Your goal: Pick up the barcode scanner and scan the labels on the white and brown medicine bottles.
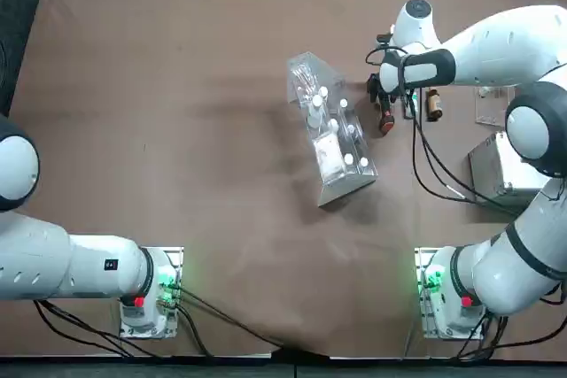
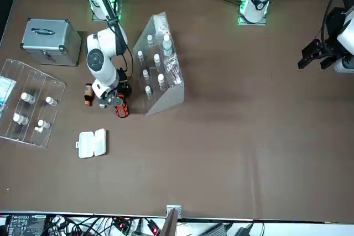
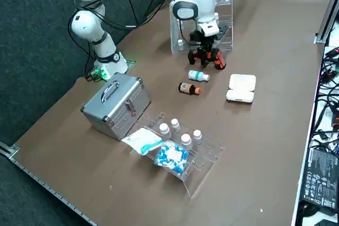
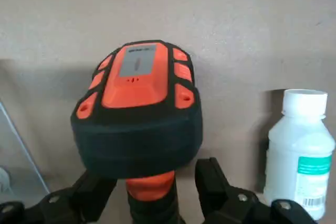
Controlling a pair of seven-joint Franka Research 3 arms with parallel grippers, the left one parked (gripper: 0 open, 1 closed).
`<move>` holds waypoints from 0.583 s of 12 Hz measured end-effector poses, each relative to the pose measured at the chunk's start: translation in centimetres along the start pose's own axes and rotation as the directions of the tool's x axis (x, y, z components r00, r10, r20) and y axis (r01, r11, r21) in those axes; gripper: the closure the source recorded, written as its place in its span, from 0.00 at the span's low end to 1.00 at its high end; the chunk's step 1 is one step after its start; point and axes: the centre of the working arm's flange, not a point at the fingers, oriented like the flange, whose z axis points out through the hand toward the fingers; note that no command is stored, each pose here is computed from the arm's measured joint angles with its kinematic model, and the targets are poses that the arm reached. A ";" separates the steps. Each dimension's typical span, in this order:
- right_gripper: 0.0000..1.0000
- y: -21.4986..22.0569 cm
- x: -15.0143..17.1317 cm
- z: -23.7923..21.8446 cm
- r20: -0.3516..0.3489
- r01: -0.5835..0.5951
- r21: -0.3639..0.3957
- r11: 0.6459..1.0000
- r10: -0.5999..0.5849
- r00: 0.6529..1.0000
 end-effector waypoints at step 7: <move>0.57 -0.2 -0.1 0.5 0.000 -0.050 -0.001 0.999 0.050 0.999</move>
